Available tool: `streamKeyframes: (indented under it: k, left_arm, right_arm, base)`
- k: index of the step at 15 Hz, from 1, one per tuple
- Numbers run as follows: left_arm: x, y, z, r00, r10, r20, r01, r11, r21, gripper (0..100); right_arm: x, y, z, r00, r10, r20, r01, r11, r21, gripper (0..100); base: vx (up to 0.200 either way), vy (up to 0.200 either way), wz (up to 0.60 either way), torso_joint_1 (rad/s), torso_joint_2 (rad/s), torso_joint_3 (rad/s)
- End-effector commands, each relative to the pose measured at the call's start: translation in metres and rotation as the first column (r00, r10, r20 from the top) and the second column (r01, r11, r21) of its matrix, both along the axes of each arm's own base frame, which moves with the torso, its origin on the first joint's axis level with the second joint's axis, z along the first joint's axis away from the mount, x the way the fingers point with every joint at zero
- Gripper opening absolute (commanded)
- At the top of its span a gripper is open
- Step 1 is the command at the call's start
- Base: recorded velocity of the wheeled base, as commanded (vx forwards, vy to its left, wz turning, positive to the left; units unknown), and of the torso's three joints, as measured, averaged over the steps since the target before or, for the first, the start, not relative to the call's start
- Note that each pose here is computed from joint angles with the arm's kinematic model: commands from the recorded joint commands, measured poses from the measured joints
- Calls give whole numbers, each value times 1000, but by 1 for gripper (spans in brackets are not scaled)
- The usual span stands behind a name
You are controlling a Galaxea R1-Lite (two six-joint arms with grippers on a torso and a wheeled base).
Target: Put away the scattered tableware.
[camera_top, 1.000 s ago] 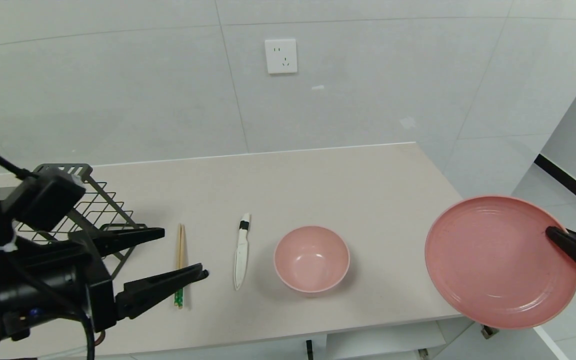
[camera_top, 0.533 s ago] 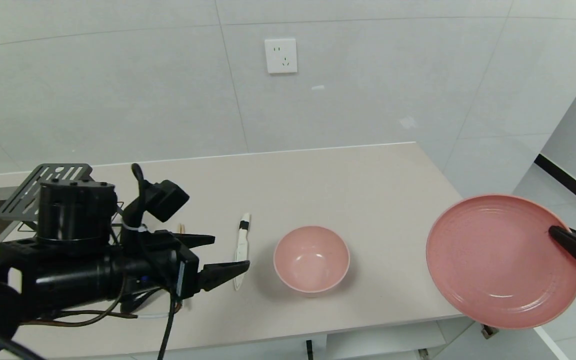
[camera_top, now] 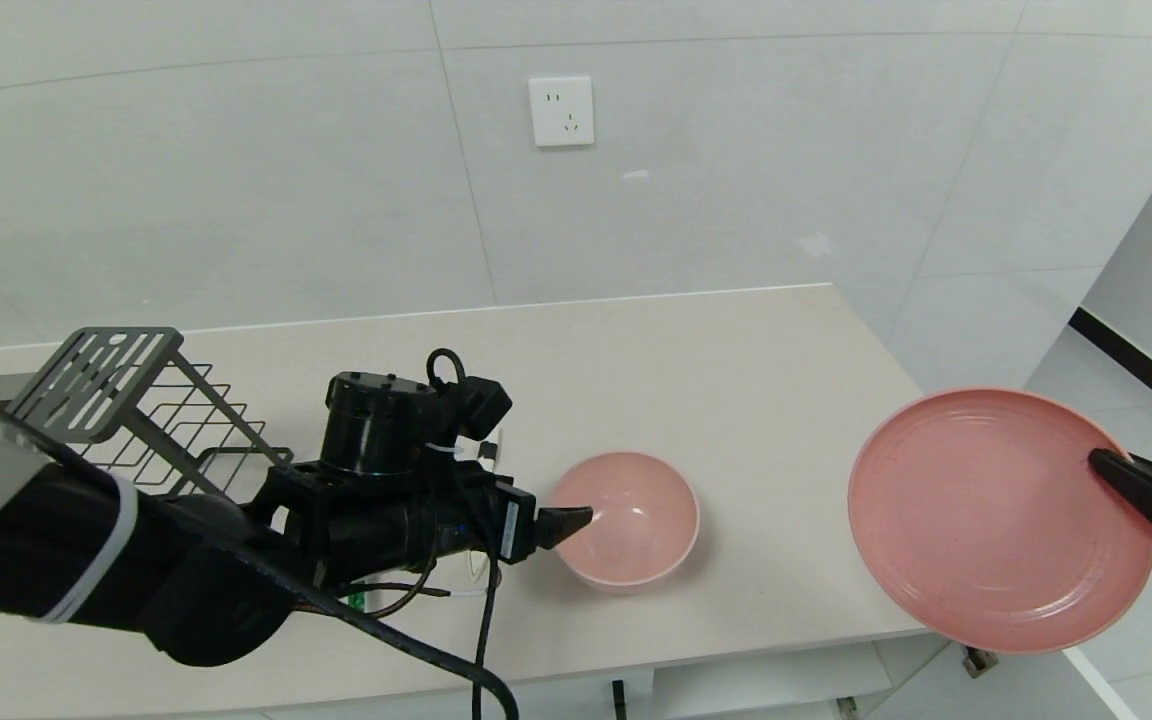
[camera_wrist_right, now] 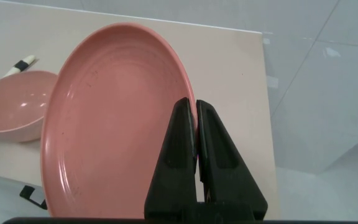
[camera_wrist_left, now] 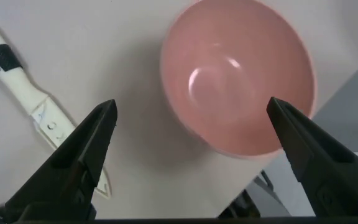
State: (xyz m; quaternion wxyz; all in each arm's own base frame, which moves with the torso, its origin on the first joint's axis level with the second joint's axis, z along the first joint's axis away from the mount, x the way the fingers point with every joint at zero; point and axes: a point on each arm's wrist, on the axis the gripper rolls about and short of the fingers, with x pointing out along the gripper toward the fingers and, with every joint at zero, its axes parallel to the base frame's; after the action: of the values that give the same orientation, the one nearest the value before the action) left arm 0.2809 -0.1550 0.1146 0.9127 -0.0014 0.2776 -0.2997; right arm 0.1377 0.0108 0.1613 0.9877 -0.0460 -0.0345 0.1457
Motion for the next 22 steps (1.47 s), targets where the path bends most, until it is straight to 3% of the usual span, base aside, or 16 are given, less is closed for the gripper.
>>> streamKeyframes:
  k: [1,3,8,11,13,14,19,21,22]
  left_arm:
    - [11,-6,-15,999,27,-22,-26,999,35,100]
    - [15,-11,-16,999,34,-11,-33,999,34,100]
    - [28,-23,-39,998,65,10,-65,996,53,100]
    - [22,-28,-46,995,85,-46,-85,996,10,100]
    - [18,-29,-51,993,88,-78,-87,996,8,100]
    - [17,-29,-51,993,88,-81,-88,996,9,0]
    - [8,-23,-21,996,84,-14,-84,996,-39,0]
    - [2,-20,2,995,64,81,-59,996,-59,0]
    - [-1,-18,14,987,52,153,-42,997,-69,0]
  right_arm:
    - [1,0,-1,1000,1,-7,-1,1000,-1,0]
    - [2,0,-1,1000,1,-10,-1,1000,-1,0]
    - [2,0,-2,1000,1,-12,-1,1000,-1,0]
    - [2,0,-1,1000,1,-10,-1,1000,-1,0]
    - [3,0,-1,1000,1,-9,-1,1000,-1,0]
    - [4,0,0,1000,1,-4,-1,1000,-1,0]
    - [3,0,1,1000,1,-3,-1,1000,-1,0]
    - [2,0,0,1000,1,-4,-1,1000,-1,0]
    - [1,0,0,1000,1,-3,-1,1000,-1,0]
  base:
    - [0,0,0,0,0,0]
    - [0,0,0,0,0,0]
    - [0,0,0,0,0,0]
    - [0,0,0,0,0,0]
    - [0,0,0,0,0,0]
    - [0,0,0,0,0,0]
    - [0,0,0,0,0,0]
    - [0,0,0,0,0,0]
    - [0,0,0,0,0,0]
